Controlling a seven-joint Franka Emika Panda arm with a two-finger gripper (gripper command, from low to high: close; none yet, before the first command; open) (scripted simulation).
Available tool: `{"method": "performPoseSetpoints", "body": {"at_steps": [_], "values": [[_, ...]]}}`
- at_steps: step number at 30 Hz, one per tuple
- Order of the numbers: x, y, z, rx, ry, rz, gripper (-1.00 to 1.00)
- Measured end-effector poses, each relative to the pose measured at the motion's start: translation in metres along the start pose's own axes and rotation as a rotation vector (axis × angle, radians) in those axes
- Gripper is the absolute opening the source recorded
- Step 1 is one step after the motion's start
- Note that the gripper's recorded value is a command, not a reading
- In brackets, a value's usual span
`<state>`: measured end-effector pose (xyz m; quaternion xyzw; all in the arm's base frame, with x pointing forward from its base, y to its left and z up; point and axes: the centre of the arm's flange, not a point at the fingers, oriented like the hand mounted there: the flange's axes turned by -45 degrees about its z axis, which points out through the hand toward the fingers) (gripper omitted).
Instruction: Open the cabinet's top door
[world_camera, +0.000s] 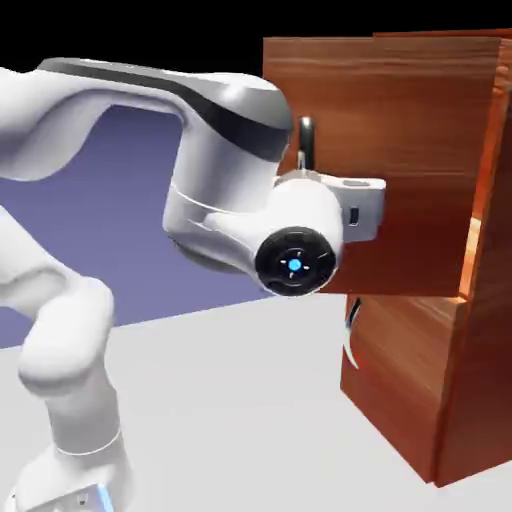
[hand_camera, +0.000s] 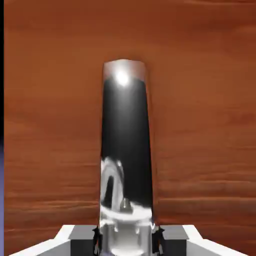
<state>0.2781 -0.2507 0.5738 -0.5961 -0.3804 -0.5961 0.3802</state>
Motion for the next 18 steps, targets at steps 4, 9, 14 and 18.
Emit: {"method": "performPoseSetpoints", "body": {"at_steps": [4,9,14,18], "values": [[0.0,0.015,-0.023,0.099,0.0,0.0,-1.0],[0.0,0.034,-0.045,0.205,0.0,0.0,-1.0],[0.0,0.052,-0.061,0.292,0.0,0.0,-1.0],[0.0,0.066,-0.074,0.36,0.0,0.0,-1.0]]}}
